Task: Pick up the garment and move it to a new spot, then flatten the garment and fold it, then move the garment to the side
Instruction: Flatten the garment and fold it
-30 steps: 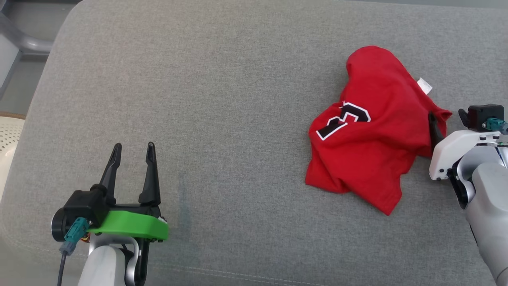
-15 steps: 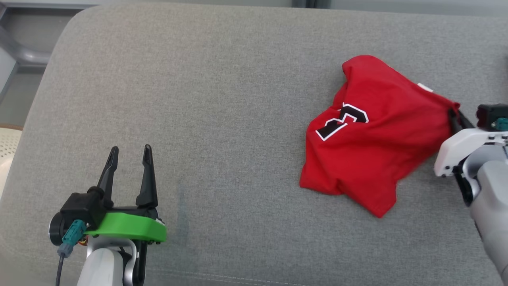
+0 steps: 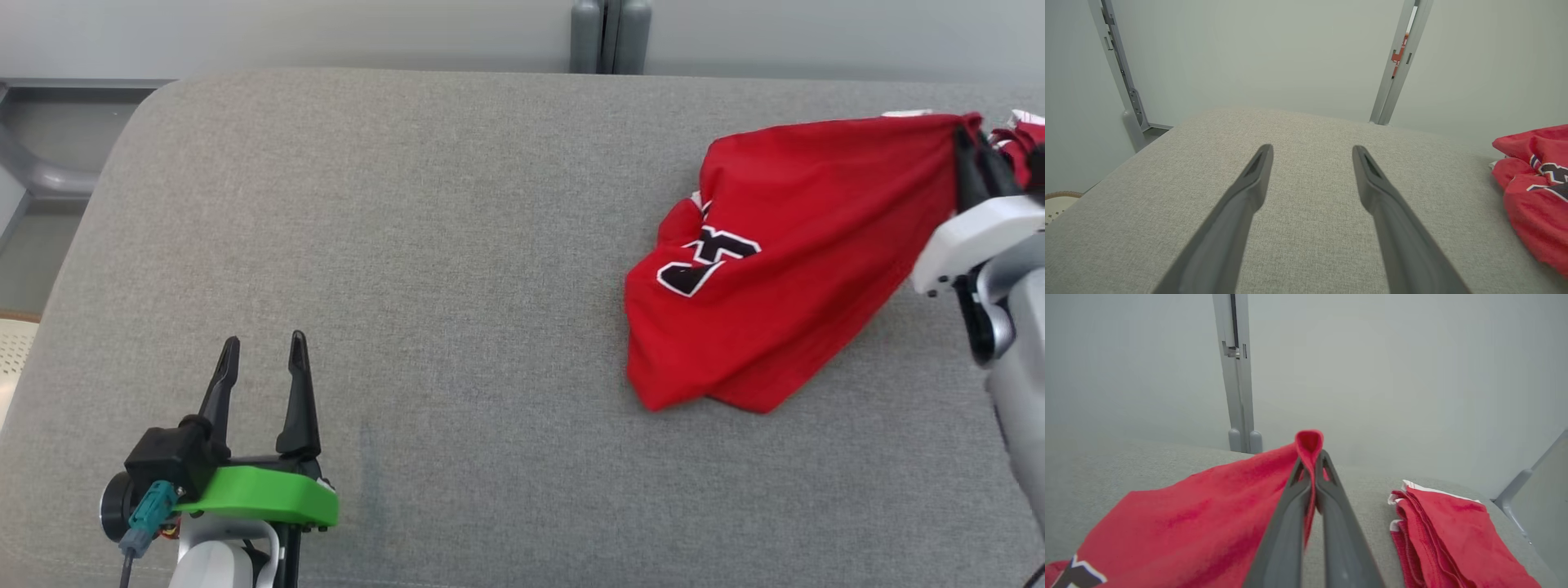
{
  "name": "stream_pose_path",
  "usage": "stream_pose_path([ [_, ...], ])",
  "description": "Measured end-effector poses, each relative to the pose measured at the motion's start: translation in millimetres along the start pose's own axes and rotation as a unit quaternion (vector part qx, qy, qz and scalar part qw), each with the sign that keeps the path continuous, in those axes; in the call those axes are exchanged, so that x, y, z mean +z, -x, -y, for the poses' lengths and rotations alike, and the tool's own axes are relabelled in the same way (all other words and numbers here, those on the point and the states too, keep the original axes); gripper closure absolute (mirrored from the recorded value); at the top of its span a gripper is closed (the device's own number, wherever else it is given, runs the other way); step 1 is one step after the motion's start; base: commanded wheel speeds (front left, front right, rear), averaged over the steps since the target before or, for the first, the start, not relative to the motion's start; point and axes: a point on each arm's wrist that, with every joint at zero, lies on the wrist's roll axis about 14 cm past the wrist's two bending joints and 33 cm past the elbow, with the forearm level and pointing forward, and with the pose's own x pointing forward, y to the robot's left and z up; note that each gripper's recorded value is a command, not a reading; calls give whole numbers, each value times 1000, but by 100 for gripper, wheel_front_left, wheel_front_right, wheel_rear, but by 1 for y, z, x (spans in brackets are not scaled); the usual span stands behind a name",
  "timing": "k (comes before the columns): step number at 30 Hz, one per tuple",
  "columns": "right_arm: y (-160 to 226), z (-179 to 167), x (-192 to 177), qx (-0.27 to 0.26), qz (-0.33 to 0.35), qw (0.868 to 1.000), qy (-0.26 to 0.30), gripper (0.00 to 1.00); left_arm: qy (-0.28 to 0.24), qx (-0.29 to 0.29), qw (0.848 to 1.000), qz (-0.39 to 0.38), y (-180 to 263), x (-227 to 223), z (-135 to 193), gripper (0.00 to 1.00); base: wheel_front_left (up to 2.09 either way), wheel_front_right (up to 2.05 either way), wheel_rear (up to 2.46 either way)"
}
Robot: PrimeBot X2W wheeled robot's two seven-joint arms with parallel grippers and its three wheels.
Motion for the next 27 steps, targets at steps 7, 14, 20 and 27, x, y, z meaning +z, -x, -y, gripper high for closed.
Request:
stream_pose_path([
  [7,1,-92,52,96,76,992,-36,100,4,-4,1000,14,7,10,4,0,0,0,0],
  [14,14,-213,75,227,98,966,-74,100,8,10,1000,19,15,13,-4,0,0,0,0],
  [20,32,-281,64,310,74,944,-87,100,10,29,999,17,23,13,-15,0,0,0,0],
  [27,75,-350,42,416,28,900,-130,73,11,50,999,11,29,10,-26,0,0,0,0],
])
